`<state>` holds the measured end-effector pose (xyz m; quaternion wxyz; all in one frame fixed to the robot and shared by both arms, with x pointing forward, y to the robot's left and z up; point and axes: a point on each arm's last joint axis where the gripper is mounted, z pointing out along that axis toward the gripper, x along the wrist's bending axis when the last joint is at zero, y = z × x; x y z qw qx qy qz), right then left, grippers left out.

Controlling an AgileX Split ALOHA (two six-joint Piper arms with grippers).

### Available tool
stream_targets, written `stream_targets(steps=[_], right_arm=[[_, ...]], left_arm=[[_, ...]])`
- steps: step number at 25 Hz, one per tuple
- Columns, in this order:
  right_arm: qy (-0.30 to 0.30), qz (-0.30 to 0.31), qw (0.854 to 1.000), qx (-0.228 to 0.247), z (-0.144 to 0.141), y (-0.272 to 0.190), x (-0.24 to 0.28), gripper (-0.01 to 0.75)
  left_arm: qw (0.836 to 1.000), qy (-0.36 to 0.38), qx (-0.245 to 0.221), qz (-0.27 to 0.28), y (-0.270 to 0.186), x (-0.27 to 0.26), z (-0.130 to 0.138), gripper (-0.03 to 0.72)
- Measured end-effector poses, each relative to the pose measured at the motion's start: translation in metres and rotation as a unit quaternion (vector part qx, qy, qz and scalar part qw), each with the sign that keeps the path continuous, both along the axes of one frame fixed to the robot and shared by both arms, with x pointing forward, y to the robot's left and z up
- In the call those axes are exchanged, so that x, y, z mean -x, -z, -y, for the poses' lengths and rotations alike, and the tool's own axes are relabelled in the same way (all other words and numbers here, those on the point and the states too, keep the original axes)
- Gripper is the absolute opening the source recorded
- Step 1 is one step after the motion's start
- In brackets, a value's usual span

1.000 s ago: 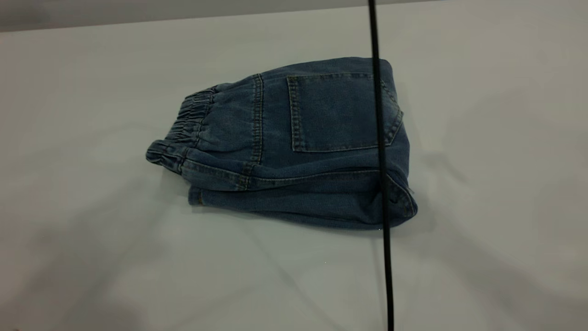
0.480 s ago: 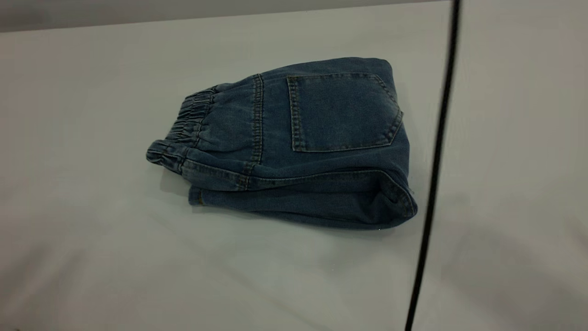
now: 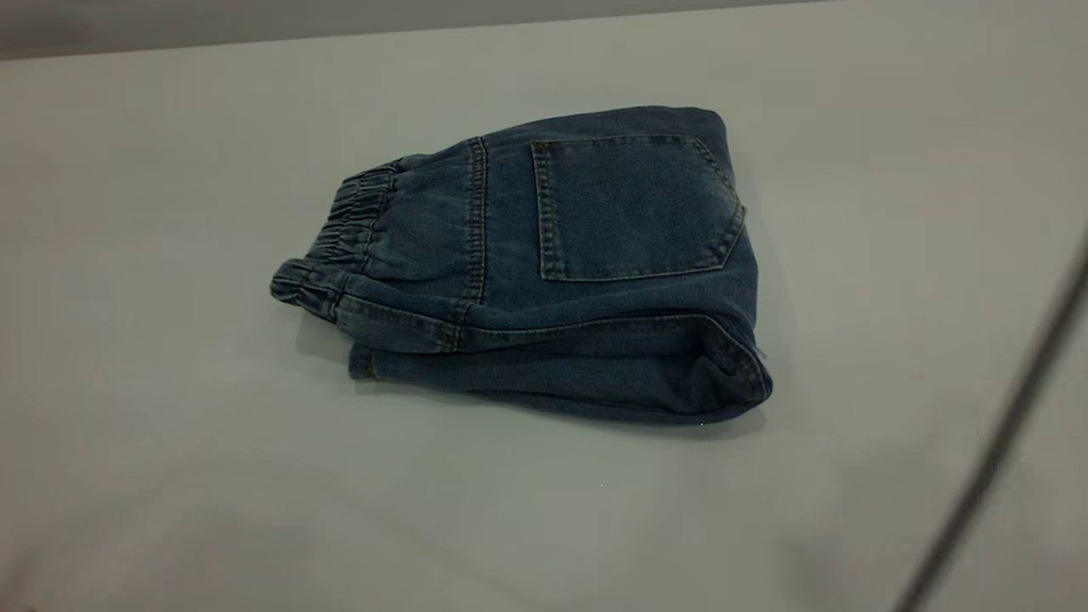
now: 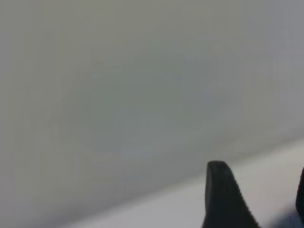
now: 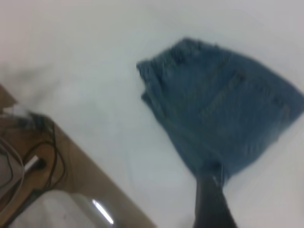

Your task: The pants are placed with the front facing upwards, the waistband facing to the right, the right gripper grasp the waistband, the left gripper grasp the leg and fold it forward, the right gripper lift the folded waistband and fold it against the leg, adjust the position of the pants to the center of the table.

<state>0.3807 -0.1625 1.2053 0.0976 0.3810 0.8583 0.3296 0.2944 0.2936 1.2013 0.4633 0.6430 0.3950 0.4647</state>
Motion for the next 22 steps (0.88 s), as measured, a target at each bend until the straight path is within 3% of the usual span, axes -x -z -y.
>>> stream_targets(steps=[10,16,22], right_arm=[[0.02,0.002,1.0,-0.019,0.068,0.05,0.077,0.351],[0.029,0.046,0.998,-0.033,0.107,0.085,0.115,0.351],[0.035,0.109,0.989,-0.09,0.128,0.12,0.139,0.351]], left_arm=[[0.981,0.035,-0.004,-0.192,0.038,0.039,-0.005,0.341],[0.977,0.038,0.005,-0.208,0.062,0.057,-0.011,0.341],[0.975,0.033,0.025,-0.22,0.099,0.067,-0.014,0.341]])
